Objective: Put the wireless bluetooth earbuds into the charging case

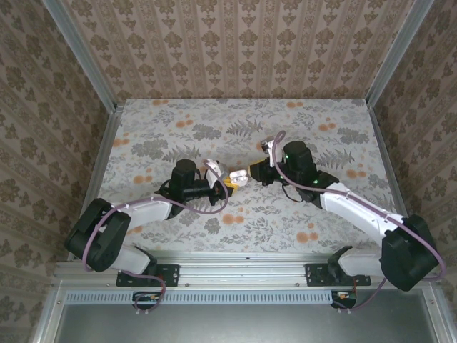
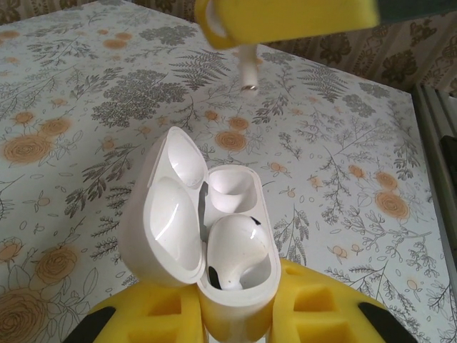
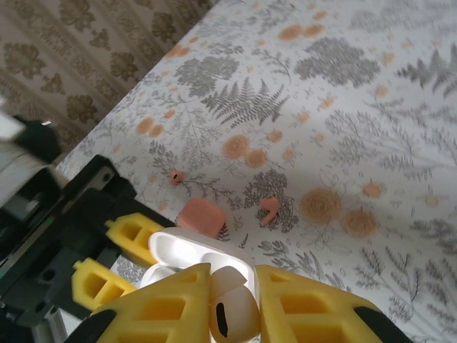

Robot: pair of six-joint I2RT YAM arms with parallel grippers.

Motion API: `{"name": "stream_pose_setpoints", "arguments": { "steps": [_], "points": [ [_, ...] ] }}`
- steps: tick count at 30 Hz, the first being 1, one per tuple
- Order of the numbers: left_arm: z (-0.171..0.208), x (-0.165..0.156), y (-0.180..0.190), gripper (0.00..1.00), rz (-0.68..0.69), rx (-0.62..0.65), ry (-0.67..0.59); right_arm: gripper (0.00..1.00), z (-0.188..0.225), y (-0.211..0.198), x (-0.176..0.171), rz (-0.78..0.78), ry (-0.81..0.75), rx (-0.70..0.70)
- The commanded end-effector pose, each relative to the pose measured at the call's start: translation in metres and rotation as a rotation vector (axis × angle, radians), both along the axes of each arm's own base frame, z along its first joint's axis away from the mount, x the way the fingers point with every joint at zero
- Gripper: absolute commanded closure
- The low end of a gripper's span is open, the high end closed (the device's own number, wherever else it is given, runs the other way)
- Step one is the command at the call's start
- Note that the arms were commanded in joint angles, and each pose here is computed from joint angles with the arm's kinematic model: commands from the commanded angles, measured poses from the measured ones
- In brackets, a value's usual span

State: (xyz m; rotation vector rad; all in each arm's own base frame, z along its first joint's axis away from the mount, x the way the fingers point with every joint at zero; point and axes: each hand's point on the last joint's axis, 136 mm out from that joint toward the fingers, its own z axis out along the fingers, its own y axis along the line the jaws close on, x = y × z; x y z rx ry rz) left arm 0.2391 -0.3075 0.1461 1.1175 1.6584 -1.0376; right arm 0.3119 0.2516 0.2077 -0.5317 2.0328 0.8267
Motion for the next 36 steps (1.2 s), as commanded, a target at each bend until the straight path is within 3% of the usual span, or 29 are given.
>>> {"name": "stream_pose_setpoints", "arguments": {
  "steps": [1, 14, 36],
  "points": [
    [0.021, 0.002, -0.003, 0.84, -0.022, -0.053, -0.031, 0.81, 0.005, -0.002, -0.008, 0.061, -0.139, -0.099],
    [0.028, 0.000, -0.004, 0.84, -0.034, -0.068, -0.034, 0.81, -0.002, 0.005, -0.019, 0.167, -0.204, -0.224],
    [0.034, -0.005, -0.006, 0.84, -0.060, -0.089, -0.029, 0.82, 0.002, 0.017, -0.005, 0.144, -0.268, -0.241]
  ]
}}
